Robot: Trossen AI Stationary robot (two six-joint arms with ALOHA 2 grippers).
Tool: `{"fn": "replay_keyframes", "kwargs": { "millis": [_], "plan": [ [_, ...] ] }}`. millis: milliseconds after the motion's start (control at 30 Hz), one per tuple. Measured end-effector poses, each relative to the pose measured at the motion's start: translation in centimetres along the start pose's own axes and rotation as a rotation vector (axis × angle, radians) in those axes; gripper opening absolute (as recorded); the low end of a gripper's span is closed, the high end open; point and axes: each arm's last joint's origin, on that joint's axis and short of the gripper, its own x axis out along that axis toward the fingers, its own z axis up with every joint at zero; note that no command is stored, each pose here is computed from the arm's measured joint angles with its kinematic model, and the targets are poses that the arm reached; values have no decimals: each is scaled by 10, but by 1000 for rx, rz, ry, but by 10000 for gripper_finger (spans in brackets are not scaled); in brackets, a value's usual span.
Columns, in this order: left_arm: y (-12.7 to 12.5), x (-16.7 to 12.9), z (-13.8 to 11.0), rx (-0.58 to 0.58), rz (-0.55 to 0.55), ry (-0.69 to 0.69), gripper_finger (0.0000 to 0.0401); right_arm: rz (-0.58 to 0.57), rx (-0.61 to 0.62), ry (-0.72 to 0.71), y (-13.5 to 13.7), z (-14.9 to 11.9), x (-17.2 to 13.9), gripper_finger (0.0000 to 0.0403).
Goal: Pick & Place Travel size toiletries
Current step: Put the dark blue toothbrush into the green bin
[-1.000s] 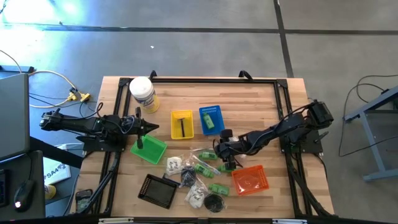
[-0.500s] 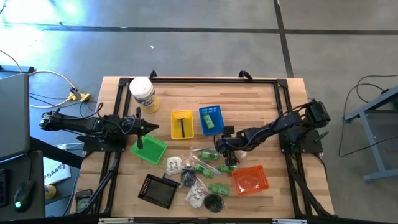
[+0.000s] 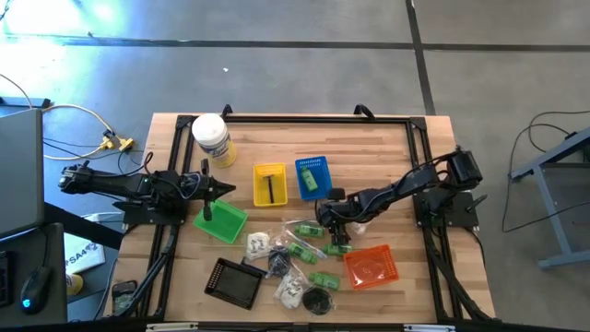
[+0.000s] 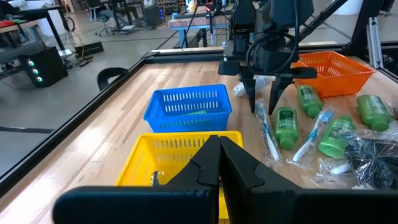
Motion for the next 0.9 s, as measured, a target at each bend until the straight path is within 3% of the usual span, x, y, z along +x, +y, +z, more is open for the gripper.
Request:
{"fn": "replay_keyframes", "kwargs": {
  "millis": [267, 467, 633, 900],
  "plan": [
    [0, 0, 0, -1, 0, -1, 0, 12, 30, -34, -1, 3, -12, 59],
    [0, 0, 0, -4, 0, -1, 0, 5, 35, -66, -2, 7, -19, 61],
    [0, 0, 0, -8, 0, -1, 0, -25, 36, -79, -3, 10, -22, 92],
    [-1, 0, 0, -17, -30, -3, 0, -57, -45, -176, 2, 33, -45, 58]
  ]
}}
